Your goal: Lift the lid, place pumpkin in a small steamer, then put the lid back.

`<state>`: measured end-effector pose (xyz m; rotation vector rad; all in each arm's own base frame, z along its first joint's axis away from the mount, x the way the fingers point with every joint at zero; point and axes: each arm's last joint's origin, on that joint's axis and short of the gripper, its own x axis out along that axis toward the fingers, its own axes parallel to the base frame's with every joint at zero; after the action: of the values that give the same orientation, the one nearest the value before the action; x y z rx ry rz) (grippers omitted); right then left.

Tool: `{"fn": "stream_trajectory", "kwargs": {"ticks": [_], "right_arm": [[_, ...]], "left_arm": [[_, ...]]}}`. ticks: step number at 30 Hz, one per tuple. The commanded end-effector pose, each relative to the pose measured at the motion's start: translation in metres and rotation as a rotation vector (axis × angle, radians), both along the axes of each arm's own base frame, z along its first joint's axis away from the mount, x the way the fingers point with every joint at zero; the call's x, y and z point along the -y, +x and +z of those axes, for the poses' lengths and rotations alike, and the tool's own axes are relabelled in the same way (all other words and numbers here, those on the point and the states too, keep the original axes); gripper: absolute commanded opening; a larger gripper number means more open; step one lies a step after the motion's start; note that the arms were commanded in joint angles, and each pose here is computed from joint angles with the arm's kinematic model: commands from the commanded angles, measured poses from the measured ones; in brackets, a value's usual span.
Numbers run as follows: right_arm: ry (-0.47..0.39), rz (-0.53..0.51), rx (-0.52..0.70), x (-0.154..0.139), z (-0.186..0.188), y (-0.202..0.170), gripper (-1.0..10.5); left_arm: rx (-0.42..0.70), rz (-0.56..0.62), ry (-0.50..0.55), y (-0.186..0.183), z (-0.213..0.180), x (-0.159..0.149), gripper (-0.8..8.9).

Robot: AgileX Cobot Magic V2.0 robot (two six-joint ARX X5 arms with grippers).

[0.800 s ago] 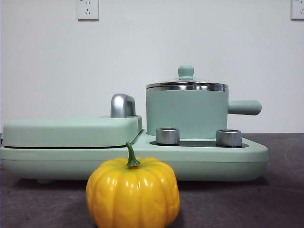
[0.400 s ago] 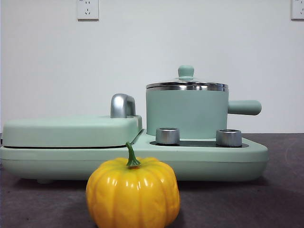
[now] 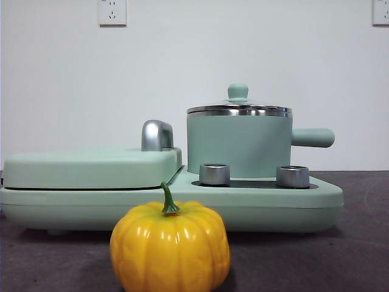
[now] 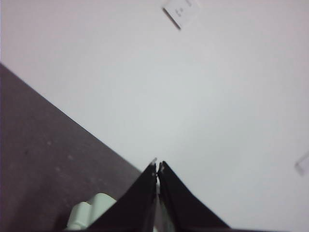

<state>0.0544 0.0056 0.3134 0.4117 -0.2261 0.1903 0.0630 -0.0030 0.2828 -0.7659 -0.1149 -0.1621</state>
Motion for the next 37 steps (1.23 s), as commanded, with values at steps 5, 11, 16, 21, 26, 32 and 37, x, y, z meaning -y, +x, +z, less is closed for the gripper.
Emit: {"fn": "stream_trajectory", "kwargs": {"ticks": [5, 11, 16, 21, 26, 32, 37], "right_arm": [[-0.229, 0.027, -0.035, -0.003, 0.04, 0.01, 0.2], [-0.386, 0.12, -0.091, -0.007, 0.063, 0.031, 0.2], [-0.438, 0.194, -0.122, -0.011, 0.072, 0.055, 0.2], [-0.502, 0.25, -0.171, -0.014, 0.069, 0.081, 0.2], [-0.594, 0.295, -0.196, -0.021, 0.061, 0.097, 0.2], [-0.673, 0.385, -0.214, -0.036, 0.052, 0.106, 0.2], [-0.74, 0.452, -0.229, -0.051, 0.046, 0.106, 0.2]], "left_arm": [[0.073, -0.009, 0.336, -0.004, 0.054, 0.002, 0.09], [0.072, -0.051, 0.556, 0.017, 0.077, 0.004, 0.09], [0.042, -0.099, 0.679, 0.042, 0.085, 0.005, 0.08], [0.029, -0.179, 0.799, 0.068, 0.088, 0.009, 0.08], [0.026, -0.263, 0.874, 0.09, 0.09, 0.018, 0.08], [0.028, -0.369, 0.92, 0.108, 0.088, 0.035, 0.22], [0.047, -0.464, 0.997, 0.113, 0.081, 0.051, 0.3]]}}
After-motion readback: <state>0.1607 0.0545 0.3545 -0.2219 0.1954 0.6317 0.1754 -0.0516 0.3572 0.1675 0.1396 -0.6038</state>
